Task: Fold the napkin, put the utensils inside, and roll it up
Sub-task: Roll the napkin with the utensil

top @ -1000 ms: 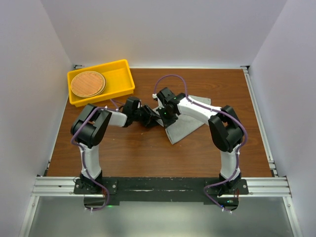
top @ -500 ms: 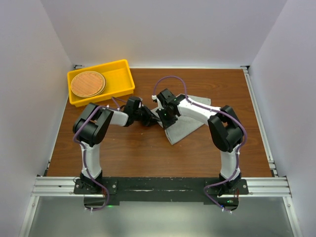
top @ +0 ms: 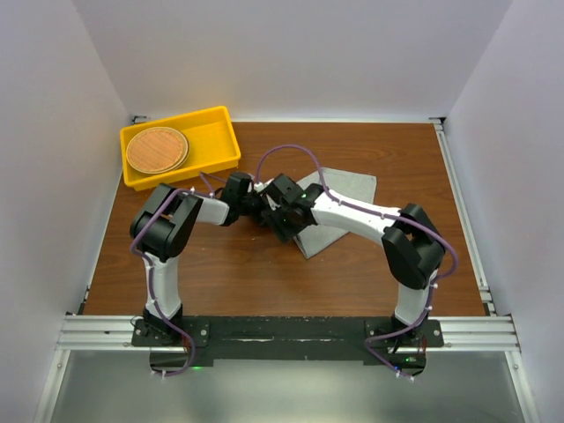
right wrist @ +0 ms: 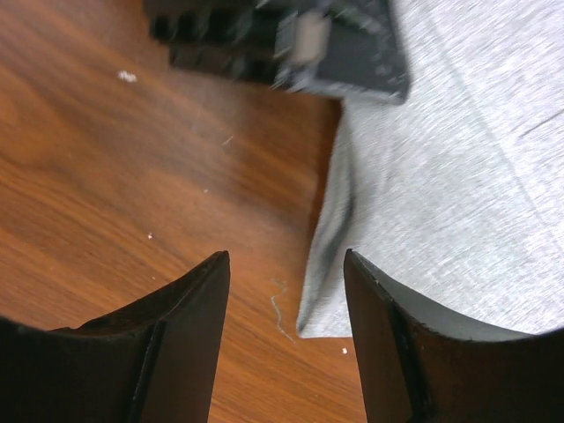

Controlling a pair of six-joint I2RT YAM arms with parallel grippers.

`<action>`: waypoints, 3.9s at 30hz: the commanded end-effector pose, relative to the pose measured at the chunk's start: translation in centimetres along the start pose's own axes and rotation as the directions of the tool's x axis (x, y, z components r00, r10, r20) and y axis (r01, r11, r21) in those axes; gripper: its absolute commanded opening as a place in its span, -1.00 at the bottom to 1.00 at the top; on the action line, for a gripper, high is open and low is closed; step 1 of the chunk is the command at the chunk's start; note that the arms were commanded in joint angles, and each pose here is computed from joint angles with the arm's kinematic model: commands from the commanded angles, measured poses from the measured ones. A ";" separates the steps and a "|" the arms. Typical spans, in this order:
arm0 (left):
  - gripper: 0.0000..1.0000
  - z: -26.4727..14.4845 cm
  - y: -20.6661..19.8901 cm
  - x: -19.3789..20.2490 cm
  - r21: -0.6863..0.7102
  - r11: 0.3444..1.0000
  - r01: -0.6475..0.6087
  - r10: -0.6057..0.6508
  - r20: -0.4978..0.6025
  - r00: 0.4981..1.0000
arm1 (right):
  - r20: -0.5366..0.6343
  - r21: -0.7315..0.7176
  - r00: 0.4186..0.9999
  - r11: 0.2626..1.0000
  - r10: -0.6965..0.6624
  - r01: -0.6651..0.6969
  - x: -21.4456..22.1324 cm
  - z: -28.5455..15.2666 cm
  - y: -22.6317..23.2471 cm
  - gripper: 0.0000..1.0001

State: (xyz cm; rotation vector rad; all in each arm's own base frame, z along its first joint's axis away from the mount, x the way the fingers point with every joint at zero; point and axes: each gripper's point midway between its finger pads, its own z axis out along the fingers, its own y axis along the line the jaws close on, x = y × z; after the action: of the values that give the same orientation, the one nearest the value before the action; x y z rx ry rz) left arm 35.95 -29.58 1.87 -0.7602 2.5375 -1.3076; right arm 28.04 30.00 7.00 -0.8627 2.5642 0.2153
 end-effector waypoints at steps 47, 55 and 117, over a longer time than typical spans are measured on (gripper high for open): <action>-0.84 0.1 3.1 0.6 -0.102 0.995 0.006 -0.008 -0.016 1.000 | -0.070 0.398 0.983 0.899 -0.170 0.184 4.8 3.2 -2.5 -0.13; -0.83 0.0 3.5 0.2 -0.122 0.992 -0.007 0.006 -0.013 1.000 | -0.074 0.404 0.986 0.899 -0.152 0.169 5.4 3.4 -2.8 -0.58; -0.78 -1.2 5.9 -4.2 -0.262 0.961 -0.092 0.104 0.032 0.994 | -0.014 0.133 0.996 0.987 -0.091 0.092 -2.2 3.5 -2.4 -0.10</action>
State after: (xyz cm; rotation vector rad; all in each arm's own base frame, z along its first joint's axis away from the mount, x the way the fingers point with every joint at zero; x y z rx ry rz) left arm 38.01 -26.29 1.68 -0.5909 2.6095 -1.1239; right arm 32.04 30.19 3.90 -0.9155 2.5482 0.0376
